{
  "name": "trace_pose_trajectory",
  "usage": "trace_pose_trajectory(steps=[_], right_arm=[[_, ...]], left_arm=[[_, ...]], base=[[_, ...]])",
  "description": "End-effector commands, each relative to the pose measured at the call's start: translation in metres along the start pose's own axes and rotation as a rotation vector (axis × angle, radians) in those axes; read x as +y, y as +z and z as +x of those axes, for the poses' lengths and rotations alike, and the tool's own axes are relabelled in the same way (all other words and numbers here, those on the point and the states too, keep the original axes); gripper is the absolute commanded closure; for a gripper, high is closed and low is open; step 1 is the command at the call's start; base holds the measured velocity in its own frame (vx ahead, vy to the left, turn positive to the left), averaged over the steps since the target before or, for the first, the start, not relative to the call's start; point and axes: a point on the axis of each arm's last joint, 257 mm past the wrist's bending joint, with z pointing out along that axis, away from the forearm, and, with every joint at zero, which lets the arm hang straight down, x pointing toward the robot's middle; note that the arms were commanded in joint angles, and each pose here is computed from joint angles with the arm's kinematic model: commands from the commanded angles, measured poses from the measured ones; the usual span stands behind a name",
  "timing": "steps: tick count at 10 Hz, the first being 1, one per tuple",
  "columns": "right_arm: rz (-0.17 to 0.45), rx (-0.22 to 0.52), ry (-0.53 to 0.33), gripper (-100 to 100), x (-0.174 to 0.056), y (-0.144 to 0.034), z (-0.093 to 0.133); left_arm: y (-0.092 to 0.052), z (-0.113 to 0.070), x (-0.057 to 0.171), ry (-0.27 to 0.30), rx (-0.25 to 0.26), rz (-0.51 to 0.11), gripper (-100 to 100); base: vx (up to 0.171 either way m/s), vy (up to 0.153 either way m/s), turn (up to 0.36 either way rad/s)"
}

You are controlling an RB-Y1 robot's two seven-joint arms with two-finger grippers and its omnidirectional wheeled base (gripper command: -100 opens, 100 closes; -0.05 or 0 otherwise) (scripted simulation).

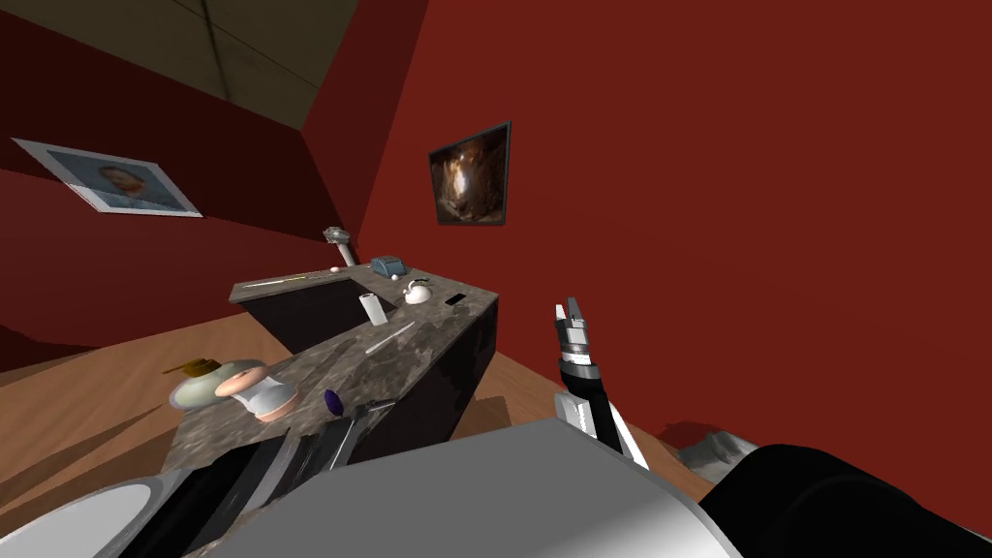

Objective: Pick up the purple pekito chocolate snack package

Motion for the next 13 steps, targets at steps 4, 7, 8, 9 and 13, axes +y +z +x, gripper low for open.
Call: trace_pose_trajectory(steps=[4,7,8,9,13], right_arm=[[0.0,0.0,0.0,0,0.0,0.0,0.0],[0.0,0.0,0.0,0,0.0,0.0,0.0],[0.0,0.0,0.0,0,0.0,0.0,0.0],[0.0,0.0,0.0,0,0.0,0.0,0.0],[0.0,0.0,0.0,0,0.0,0.0,0.0]], left_arm=[[-0.022,0.048,-0.022,0.039,0.149,0.117,-100],[-0.037,0.076,-0.034,0.057,0.243,0.184,-100],[-0.05,0.089,-0.039,0.063,0.285,0.223,-100],[-0.052,0.095,-0.042,0.066,0.309,0.235,-100],[-0.085,0.13,-0.055,0.077,0.433,0.334,-100]], base=[[-0.001,0.02,-0.138],[0.003,0.022,-0.152],[0.005,0.028,-0.195],[0.001,0.027,-0.113],[0.006,0.019,-0.138]])
